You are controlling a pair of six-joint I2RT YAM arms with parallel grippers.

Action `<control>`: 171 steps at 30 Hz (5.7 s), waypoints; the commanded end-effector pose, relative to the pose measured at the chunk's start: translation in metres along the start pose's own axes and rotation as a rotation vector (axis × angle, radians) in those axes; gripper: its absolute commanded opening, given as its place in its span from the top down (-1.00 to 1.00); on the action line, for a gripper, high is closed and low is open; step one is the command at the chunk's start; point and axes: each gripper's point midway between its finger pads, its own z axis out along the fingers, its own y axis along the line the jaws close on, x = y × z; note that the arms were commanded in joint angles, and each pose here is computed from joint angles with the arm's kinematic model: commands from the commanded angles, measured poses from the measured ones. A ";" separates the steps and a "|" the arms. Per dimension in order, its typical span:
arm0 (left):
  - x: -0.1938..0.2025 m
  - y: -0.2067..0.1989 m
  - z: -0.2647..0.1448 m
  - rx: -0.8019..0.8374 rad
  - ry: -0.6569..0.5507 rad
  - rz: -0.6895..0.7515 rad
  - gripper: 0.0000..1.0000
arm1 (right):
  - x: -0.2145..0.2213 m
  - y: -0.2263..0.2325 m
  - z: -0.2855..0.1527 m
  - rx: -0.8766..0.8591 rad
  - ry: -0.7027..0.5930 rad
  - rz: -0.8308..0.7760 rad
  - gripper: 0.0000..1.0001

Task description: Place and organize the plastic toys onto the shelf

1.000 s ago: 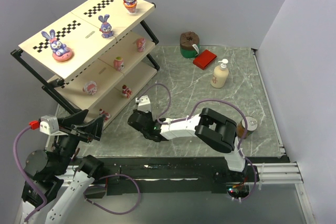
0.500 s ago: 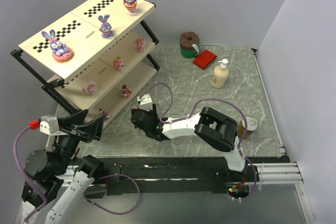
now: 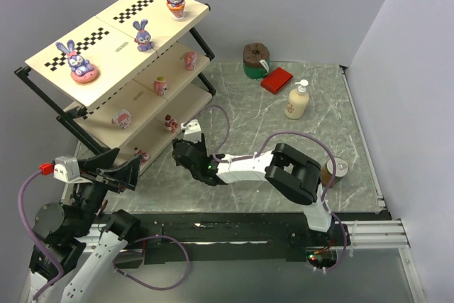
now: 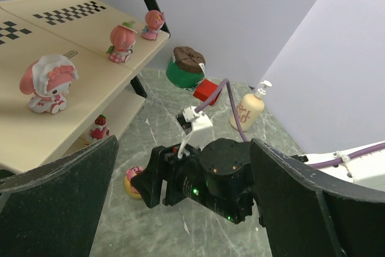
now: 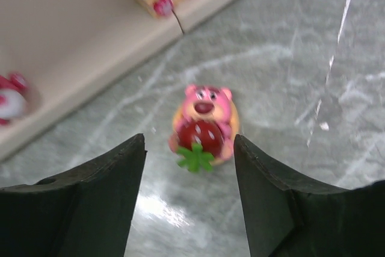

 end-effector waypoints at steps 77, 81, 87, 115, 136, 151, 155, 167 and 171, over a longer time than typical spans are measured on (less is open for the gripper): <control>-0.028 -0.010 -0.022 0.068 -0.133 -0.021 -0.93 | -0.107 -0.058 0.120 0.117 -0.007 0.275 1.00; -0.028 -0.011 -0.022 0.071 -0.132 -0.024 -0.93 | -0.102 -0.056 0.125 0.131 0.020 0.285 1.00; -0.029 -0.011 -0.023 0.073 -0.136 -0.025 -0.93 | -0.096 -0.054 0.132 0.146 0.034 0.313 0.79; -0.028 -0.010 -0.022 0.068 -0.128 -0.022 -0.93 | -0.137 -0.052 0.089 0.050 -0.183 0.374 -0.60; -0.032 -0.008 -0.029 0.056 -0.140 -0.020 -0.93 | -0.115 -0.020 0.072 -0.166 -0.078 0.744 0.03; -0.034 -0.009 -0.028 0.060 -0.146 -0.022 -0.93 | -0.092 -0.037 0.116 -0.183 0.015 0.926 0.17; -0.033 -0.010 -0.026 0.060 -0.142 -0.020 -0.93 | -0.095 -0.043 0.125 -0.186 0.004 0.942 0.18; -0.030 -0.010 -0.019 0.058 -0.131 -0.009 -0.93 | -0.107 -0.053 0.142 -0.199 -0.012 0.983 0.18; -0.029 -0.010 -0.018 0.058 -0.128 -0.007 -0.93 | -0.108 -0.055 0.145 -0.200 -0.011 0.999 0.17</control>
